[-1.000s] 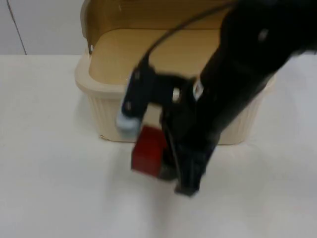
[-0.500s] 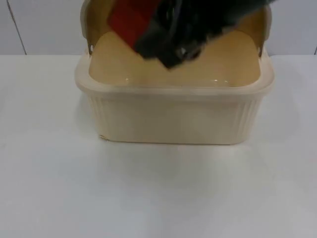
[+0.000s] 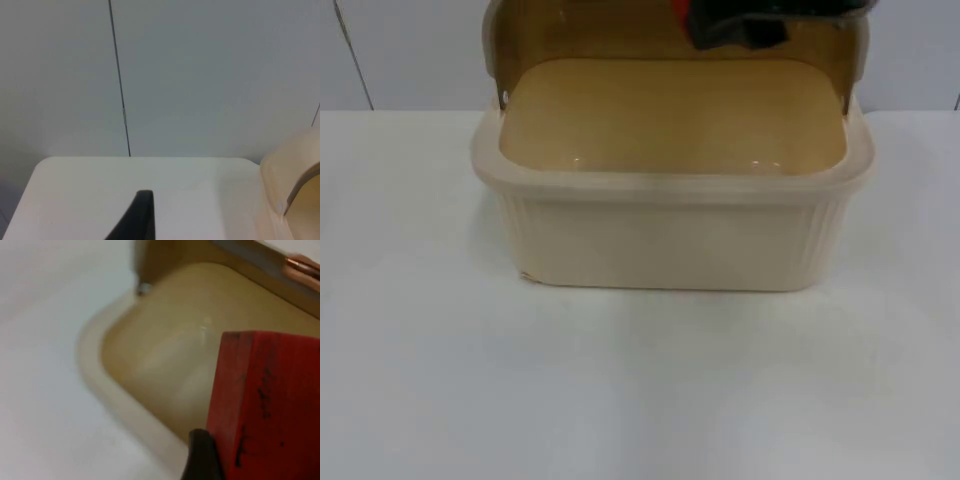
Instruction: Open the box lid with the left hand, place the block into the box with the right hand, then close the box lid with the left hand.
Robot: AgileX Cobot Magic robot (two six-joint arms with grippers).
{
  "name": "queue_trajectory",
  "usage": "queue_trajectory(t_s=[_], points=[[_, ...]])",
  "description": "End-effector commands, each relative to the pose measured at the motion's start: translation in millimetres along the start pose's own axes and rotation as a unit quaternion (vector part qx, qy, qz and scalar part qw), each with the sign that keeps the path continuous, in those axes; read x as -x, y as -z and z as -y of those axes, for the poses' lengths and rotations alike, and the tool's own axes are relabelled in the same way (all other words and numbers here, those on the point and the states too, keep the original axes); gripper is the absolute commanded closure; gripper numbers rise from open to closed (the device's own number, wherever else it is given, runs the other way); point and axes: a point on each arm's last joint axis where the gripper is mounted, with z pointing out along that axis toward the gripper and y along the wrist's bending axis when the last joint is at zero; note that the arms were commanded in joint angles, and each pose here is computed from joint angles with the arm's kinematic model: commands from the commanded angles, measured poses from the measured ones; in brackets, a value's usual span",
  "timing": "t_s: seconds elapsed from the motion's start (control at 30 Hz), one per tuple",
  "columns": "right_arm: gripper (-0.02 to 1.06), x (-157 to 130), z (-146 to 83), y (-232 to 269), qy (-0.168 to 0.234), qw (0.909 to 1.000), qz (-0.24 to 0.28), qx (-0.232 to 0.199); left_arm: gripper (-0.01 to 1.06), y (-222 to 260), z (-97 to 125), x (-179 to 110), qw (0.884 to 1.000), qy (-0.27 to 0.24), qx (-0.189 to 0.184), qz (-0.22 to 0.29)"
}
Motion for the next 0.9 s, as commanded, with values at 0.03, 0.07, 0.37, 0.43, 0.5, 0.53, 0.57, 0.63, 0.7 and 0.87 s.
queue_trajectory(t_s=[0.03, 0.07, 0.37, 0.43, 0.5, 0.53, 0.57, 0.63, 0.7, 0.87], points=[[1.05, -2.0, 9.8, -7.1, -0.023, 0.9997, 0.002, -0.01, 0.0, 3.2, -0.7, 3.4, 1.0, -0.001, 0.001, 0.011], [1.05, -4.2, 11.0, -12.0, -0.021, 0.9997, -0.001, -0.012, 0.0, 3.2, -0.7, 3.4, 1.0, -0.001, 0.001, 0.011], [1.04, -23.0, 6.5, -52.4, -0.009, 0.9998, -0.016, -0.001, 0.0, 3.2, -0.7, 3.4, 1.0, -0.002, 0.001, 0.011], [1.02, -29.9, 5.3, -64.0, 0.002, 0.9997, -0.022, 0.001, 0.0, 3.2, -0.7, 3.4, 1.0, -0.002, 0.001, 0.011], [1.0, -32.2, 4.5, -68.7, 0.003, 0.9998, -0.021, 0.003, 0.0, 3.2, -0.7, 3.4, 1.0, -0.002, 0.001, 0.011], [0.95, -36.3, 7.5, -76.0, 0.0, 0.9998, -0.021, 0.003, 0.0, 3.2, -0.7, 3.4, 1.0, -0.002, 0.001, 0.011], [0.92, -38.4, 7.6, -80.6, -0.001, 0.9998, -0.018, 0.004, 0.0, 3.2, -0.7, 3.4, 1.0, -0.002, 0.001, 0.011], [0.87, -42.1, 12.3, -87.5, -0.01, 0.9998, -0.014, 0.003, 0.0, 3.2, -1.3, 3.5, 1.0, -0.009, 0.005, 0.012], [0.85, -43.9, 12.7, -90.5, -0.012, 0.9998, -0.014, 0.004, 0.0, 3.2, -1.6, 3.6, 1.0, -0.012, 0.006, 0.012], [0.83, -50.2, 18.5, -103.6, -0.02, 0.9998, 0.002, 0.005, 0.0, 3.2, -2.6, 3.9, 1.0, -0.024, 0.012, 0.013]])
